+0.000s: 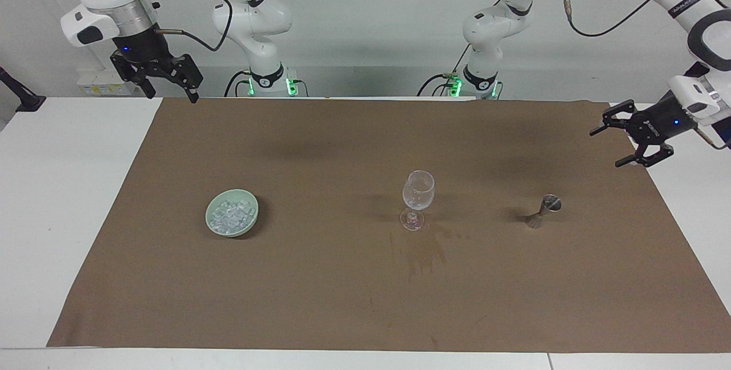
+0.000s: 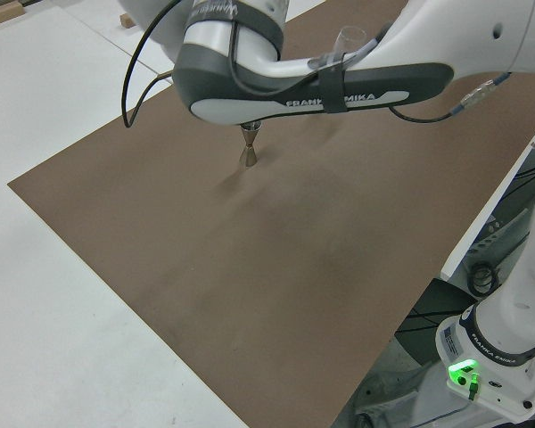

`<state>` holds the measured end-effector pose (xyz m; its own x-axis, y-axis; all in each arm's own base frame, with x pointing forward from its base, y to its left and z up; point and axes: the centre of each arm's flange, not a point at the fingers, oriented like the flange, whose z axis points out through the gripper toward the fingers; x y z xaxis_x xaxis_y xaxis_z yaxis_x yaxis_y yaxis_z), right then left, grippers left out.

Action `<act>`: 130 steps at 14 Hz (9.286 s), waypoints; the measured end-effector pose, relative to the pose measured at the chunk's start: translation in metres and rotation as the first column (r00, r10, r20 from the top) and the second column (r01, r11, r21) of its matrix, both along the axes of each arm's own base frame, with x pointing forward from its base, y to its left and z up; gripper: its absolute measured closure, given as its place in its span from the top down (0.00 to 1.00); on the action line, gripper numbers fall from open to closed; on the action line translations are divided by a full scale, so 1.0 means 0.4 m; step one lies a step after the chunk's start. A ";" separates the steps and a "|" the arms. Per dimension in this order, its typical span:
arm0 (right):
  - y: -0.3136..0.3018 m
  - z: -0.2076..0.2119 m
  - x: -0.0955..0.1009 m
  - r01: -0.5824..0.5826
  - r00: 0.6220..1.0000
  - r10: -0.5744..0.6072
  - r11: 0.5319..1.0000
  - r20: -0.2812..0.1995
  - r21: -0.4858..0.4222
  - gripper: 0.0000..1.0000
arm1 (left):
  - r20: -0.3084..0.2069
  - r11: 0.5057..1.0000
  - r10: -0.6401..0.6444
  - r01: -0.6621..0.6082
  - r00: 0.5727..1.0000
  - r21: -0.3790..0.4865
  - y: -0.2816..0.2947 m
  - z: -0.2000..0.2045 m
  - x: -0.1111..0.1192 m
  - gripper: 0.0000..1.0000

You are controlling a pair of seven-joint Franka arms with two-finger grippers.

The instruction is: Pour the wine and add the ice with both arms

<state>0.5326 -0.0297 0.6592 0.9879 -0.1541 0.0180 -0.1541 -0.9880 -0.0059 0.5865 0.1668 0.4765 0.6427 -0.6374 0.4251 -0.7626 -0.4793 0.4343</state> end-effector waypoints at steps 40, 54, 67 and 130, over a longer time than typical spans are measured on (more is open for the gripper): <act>0.000 0.000 0.000 0.000 1.000 0.000 1.000 0.000 0.000 1.00 | 0.533 0.652 0.117 0.340 0.838 -0.678 -0.033 -0.714 0.066 0.66; 0.000 0.000 0.000 0.000 1.000 0.000 1.000 0.000 0.000 1.00 | 0.551 0.636 0.133 0.355 0.824 -0.685 -0.048 -0.723 0.065 0.56; 0.000 0.000 0.000 0.000 1.000 0.000 1.000 0.000 0.000 1.00 | 0.583 0.630 0.130 0.387 0.802 -0.674 -0.061 -0.724 0.064 0.28; 0.000 0.000 0.000 0.000 1.000 0.000 1.000 0.000 0.000 1.00 | 0.558 0.855 -0.151 0.391 0.816 -0.341 -0.755 -0.177 0.009 0.23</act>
<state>0.5326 -0.0297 0.6592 0.9879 -0.1541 0.0180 -0.1540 -0.9880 -0.0059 0.5900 -0.1354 0.4056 0.0944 -0.4313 0.8973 -0.9947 -0.0787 0.0669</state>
